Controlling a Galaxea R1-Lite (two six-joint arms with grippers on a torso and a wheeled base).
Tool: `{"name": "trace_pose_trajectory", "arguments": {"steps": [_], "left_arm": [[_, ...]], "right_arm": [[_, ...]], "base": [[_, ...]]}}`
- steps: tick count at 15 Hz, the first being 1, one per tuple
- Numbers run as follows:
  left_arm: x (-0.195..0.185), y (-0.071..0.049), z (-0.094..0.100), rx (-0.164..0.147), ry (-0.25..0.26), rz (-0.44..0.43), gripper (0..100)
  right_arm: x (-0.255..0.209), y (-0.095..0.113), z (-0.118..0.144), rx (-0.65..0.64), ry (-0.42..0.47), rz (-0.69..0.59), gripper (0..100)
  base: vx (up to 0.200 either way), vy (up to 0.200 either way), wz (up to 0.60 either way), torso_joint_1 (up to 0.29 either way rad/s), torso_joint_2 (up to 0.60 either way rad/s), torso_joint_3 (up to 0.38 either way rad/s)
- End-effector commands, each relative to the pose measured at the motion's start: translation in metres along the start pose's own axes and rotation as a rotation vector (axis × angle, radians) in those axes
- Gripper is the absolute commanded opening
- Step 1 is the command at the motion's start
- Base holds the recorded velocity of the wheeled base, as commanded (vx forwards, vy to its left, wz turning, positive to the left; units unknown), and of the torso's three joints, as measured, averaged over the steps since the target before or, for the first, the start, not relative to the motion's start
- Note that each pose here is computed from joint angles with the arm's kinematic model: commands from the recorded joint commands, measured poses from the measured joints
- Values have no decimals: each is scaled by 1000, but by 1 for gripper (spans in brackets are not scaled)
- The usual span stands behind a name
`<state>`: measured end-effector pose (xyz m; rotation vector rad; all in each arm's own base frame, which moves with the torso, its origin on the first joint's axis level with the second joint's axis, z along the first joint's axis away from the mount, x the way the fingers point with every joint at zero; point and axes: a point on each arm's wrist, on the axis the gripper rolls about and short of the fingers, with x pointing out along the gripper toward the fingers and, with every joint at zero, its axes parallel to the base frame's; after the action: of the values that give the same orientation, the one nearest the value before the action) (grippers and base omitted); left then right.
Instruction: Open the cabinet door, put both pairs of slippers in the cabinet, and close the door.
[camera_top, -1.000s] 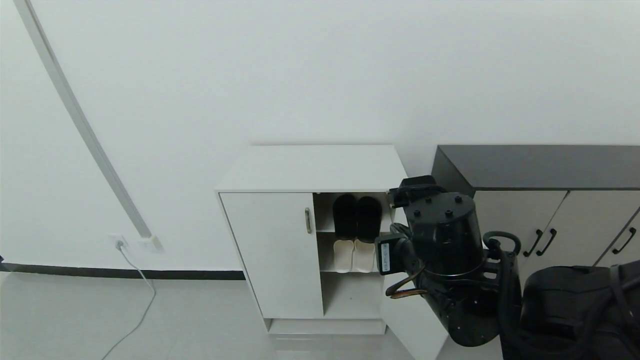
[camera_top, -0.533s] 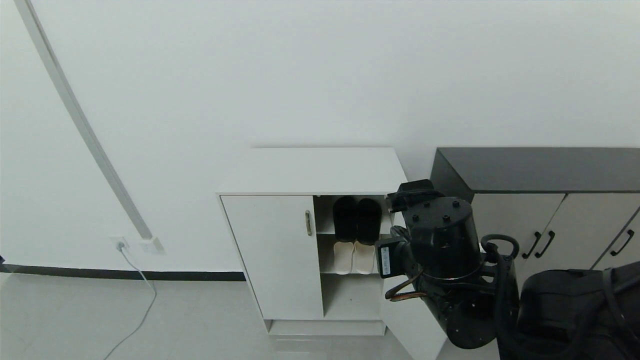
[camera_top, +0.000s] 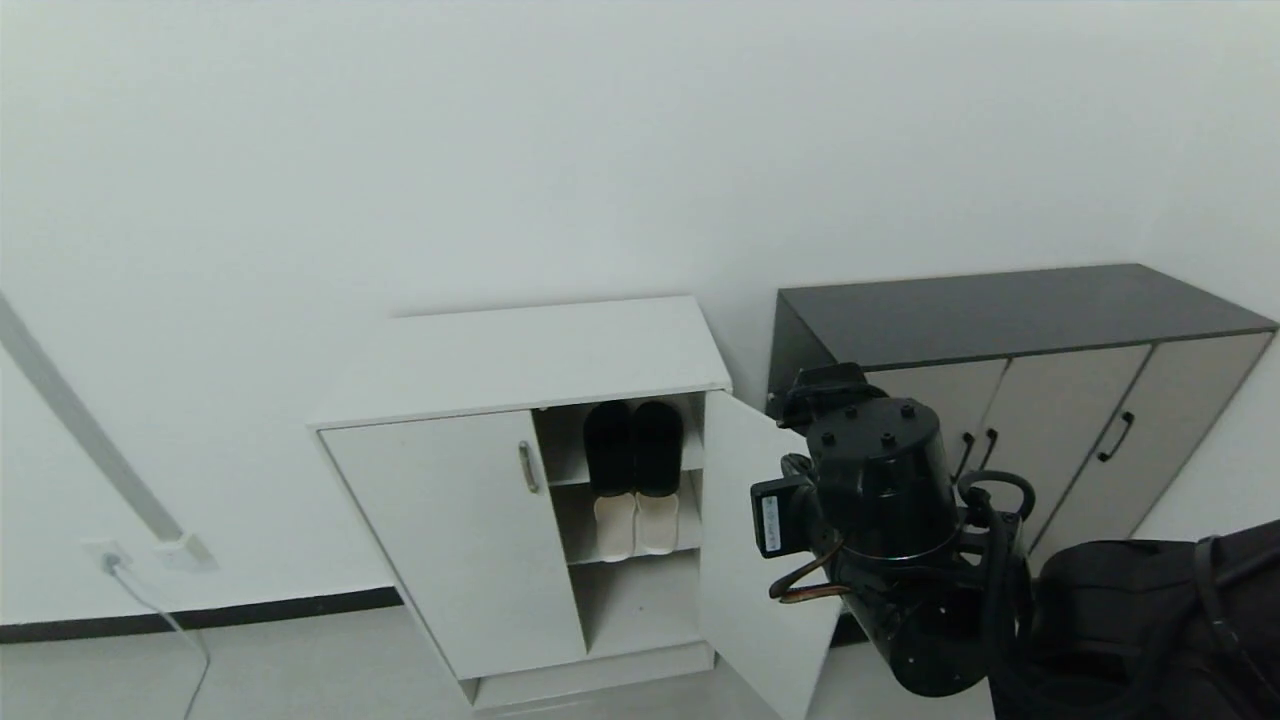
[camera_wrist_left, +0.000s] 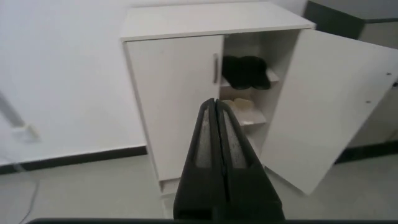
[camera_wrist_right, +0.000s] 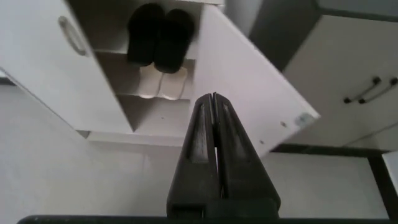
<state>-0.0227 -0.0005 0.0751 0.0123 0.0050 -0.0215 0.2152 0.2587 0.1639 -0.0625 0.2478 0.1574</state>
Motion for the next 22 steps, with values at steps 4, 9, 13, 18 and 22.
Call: {"name": "trace_pose_trajectory", "arguments": {"steps": [4,9,13,18,22], "left_arm": [[0,0,0,0,1,0,0],[0,0,0,0,1,0,0],[0,0,0,0,-1,0,0],[0,0,0,0,1,0,0],[0,0,0,0,1,0,0]], "right_arm": [[28,-12,3,42,-19,19,0],[73,-26,15,91,-40,14,0],[97,-35,17,110,-48,-6,0],[139,-52,21,139,-66,-29,0],[175,-62,23,154,-73,-64,0]], "base": [[0,0,0,0,0,0],[-120,0,0,0,0,0],[-150,0,0,7,7,-2],[0,0,0,0,0,0],[0,0,0,0,0,0]]}}
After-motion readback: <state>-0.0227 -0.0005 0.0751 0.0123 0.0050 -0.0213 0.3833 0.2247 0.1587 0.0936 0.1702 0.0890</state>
